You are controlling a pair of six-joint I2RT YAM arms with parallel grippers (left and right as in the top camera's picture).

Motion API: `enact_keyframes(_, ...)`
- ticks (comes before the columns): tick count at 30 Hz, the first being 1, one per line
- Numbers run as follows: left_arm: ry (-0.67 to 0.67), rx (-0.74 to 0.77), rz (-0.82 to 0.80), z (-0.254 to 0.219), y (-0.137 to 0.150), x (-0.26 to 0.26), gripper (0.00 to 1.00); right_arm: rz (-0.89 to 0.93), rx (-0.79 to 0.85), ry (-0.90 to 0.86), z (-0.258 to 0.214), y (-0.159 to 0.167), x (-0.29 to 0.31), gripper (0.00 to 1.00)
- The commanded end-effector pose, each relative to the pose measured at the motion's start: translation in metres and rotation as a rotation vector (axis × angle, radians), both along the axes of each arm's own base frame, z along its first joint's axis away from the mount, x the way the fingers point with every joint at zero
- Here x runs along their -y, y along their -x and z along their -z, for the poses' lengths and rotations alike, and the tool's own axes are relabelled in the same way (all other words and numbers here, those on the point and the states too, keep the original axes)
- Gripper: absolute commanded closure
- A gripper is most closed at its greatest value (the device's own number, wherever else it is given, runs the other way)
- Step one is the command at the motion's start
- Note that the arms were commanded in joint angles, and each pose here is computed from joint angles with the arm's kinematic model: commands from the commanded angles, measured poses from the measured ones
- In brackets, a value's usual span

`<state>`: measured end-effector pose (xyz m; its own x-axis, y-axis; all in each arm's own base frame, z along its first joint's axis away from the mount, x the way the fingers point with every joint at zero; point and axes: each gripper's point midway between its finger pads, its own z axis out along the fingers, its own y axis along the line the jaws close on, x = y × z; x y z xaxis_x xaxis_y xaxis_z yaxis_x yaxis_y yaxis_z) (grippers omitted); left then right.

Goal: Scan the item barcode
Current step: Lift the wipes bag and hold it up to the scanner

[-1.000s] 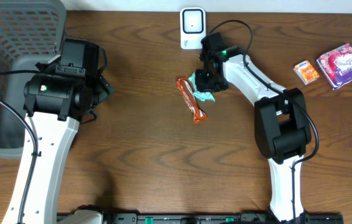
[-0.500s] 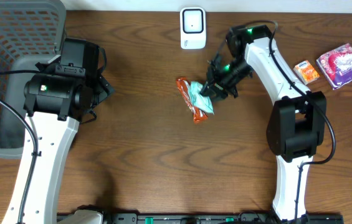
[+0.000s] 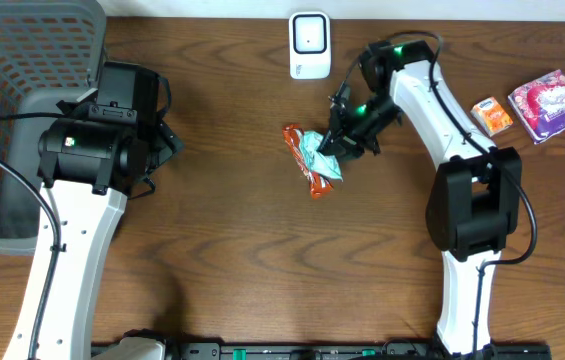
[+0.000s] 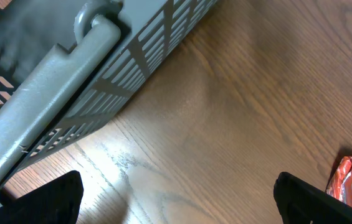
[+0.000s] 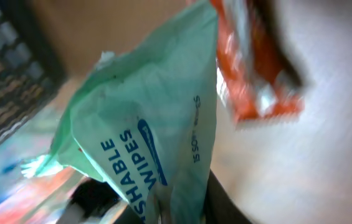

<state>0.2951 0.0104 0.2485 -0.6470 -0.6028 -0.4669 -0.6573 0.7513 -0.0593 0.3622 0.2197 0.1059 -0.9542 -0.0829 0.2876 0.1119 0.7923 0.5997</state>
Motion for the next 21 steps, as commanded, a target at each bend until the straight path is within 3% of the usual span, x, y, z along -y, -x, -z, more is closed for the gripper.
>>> enact_keyframes(1, -0.016, 0.012, -0.016, -0.004, 0.001, -0.005, 0.02, 0.024, 0.160, 0.151, 0.007, -0.025, -0.006, 0.99)
enact_keyframes(7, -0.016, 0.012, -0.016, -0.004, 0.001, -0.005, 0.02, 0.086, 0.507, 0.312, 0.005, -0.092, -0.014, 0.99)
enact_keyframes(14, -0.016, 0.012, -0.016, -0.004, 0.001, -0.005, 0.02, 0.239, 0.929, 0.364, -0.049, -0.177, -0.023, 0.99)
enact_keyframes(21, -0.016, 0.012, -0.016, -0.004, 0.001, -0.005, 0.02, 0.451, 1.199, 0.466, -0.085, -0.233, -0.001, 0.99)
